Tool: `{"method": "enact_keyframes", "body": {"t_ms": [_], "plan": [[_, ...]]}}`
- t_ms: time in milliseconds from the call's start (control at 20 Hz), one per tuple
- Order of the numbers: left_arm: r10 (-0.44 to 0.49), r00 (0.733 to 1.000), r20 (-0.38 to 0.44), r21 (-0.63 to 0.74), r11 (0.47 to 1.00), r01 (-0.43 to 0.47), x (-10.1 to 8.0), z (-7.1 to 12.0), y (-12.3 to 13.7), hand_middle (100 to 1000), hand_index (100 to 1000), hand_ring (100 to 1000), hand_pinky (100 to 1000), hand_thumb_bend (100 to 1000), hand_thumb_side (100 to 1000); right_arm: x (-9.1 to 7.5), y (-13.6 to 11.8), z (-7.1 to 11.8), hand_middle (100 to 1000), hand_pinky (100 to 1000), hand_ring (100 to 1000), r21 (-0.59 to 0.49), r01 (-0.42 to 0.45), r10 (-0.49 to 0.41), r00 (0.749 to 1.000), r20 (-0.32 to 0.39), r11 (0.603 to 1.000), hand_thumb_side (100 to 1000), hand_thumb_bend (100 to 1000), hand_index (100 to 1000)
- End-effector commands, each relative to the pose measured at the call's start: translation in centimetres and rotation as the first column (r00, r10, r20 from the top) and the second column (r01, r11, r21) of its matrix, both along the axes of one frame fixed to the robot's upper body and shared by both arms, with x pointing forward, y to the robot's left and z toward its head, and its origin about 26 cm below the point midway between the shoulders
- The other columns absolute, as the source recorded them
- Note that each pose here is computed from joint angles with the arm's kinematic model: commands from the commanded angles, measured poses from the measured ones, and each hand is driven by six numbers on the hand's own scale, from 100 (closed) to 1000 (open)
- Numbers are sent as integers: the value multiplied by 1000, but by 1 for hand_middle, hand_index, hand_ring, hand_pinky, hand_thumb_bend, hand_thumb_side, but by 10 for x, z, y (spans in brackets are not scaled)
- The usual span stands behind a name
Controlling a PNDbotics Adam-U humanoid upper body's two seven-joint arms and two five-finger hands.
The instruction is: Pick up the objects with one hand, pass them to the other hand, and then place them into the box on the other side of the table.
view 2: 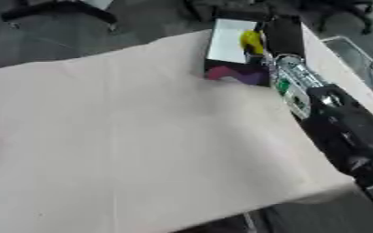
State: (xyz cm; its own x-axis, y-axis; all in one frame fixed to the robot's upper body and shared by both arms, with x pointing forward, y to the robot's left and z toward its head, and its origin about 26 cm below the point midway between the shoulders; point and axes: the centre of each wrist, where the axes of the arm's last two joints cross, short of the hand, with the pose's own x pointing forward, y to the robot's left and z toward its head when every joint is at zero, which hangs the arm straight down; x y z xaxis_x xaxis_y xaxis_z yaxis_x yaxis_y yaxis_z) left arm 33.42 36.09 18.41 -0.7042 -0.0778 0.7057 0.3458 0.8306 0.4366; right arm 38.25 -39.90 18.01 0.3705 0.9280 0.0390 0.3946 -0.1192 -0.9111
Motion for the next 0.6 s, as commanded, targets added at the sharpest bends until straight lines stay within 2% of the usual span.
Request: {"method": "enact_keyframes", "body": {"t_ms": [50, 100, 150, 200, 250, 300, 400, 500, 550, 600], "plan": [[13, 1000, 9, 2, 1000, -13, -5, 6, -1, 552, 697, 573, 709, 157, 726, -3, -31, 24, 1000, 543, 621, -33, 106, -103, 990, 95, 994, 331, 556, 629], [15, 1000, 3, 4, 1000, -15, -6, 4, -2, 552, 697, 573, 709, 157, 727, -3, -35, 26, 1000, 552, 630, -42, 129, -124, 986, 115, 991, 340, 725, 727], [18, 1000, -1, 5, 1000, -18, -6, 2, -2, 552, 697, 573, 709, 156, 729, -4, -37, 29, 1000, 562, 641, -60, 152, -142, 980, 141, 987, 371, 830, 778], [21, 1000, -4, 8, 1000, -21, -7, 1, -2, 552, 697, 573, 710, 156, 730, -4, -37, 32, 1000, 572, 652, -82, 172, -157, 973, 167, 982, 477, 824, 851], [26, 1000, -6, 10, 1000, -25, -8, 1, -2, 552, 697, 573, 709, 154, 730, -4, -35, 35, 1000, 575, 655, -105, 187, -164, 967, 196, 977, 385, 923, 870], [31, 999, -7, 10, 999, -31, -8, 0, -1, 552, 697, 573, 709, 154, 730, -5, -31, 40, 1000, 583, 660, -132, 194, -161, 960, 227, 972, 412, 950, 903], [45, 999, -6, 10, 999, -45, -8, 1, 0, 553, 697, 573, 709, 154, 730, -10, -18, 52, 1000, 597, 668, -192, 181, -120, 950, 288, 965, 452, 932, 910], [60, 998, -10, 15, 998, -60, -7, 2, 3, 553, 696, 573, 709, 154, 731, -18, 0, 63, 1000, 619, 679, -256, 137, -49, 945, 324, 957, 472, 853, 902], [72, 997, -14, 19, 997, -72, -7, 2, 6, 554, 696, 574, 709, 160, 725, -23, 12, 69, 1000, 637, 690, -291, 100, 2, 943, 332, 951, 425, 740, 899], [87, 996, -16, 26, 996, -86, -7, 1, 9, 555, 697, 574, 709, 160, 724, -29, 25, 73, 1000, 649, 697, -325, 59, 54, 943, 329, 944, 393, 672, 897]]}}
